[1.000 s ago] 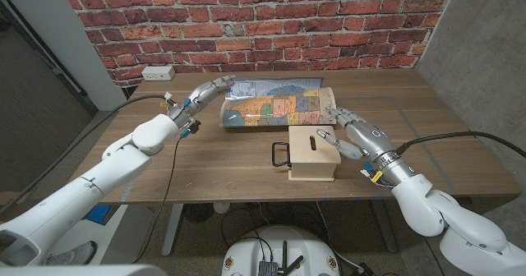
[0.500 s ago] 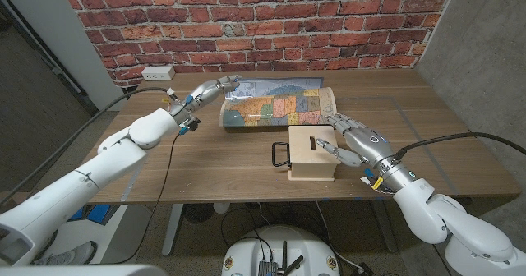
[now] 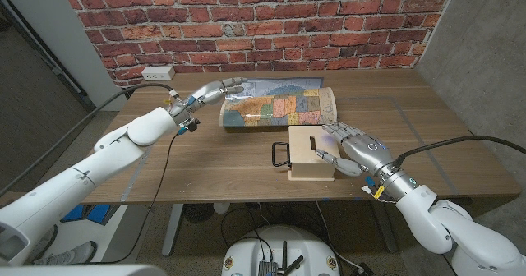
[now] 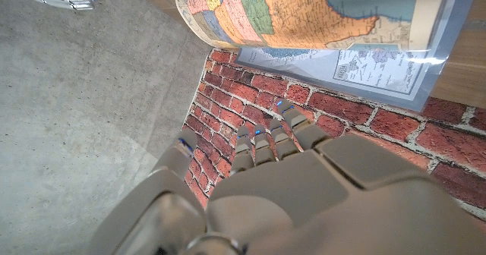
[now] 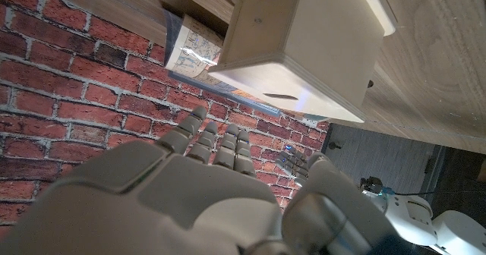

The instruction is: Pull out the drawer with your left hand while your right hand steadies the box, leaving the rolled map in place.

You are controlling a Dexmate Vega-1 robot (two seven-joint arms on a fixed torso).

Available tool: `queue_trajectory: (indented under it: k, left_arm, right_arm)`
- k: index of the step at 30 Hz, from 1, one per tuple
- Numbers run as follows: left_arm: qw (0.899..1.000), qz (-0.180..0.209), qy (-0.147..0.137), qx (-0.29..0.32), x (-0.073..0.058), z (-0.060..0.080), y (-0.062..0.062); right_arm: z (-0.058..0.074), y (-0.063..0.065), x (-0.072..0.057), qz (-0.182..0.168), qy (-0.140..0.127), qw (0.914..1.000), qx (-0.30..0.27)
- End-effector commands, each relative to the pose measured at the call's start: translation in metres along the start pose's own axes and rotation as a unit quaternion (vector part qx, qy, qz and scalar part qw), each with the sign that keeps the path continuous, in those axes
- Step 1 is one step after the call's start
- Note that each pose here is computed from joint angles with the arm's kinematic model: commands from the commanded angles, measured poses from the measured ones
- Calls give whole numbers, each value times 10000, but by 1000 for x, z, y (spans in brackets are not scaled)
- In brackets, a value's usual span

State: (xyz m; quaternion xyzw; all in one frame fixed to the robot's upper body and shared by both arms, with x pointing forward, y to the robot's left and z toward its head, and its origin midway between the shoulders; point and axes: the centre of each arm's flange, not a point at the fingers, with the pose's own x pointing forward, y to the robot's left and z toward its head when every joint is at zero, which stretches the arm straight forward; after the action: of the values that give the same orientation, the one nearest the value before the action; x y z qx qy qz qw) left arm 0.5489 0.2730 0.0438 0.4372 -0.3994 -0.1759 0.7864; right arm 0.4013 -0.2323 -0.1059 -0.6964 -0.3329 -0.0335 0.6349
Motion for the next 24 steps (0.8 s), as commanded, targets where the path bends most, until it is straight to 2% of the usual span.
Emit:
queue_trajectory:
  k: [1,13,24]
  left_arm:
    - [9975,-154,-216,660,-6,5,-11]
    - [9903,-399,-473,1240,-13,10,-25]
    - [9828,-589,-812,1554,-12,13,-35]
  right_arm:
    - [5,4,-8,270,-104,9992,-260]
    - [10,10,-9,384,-196,9985,-332]
    - [10,16,-12,493,-169,9980,-347]
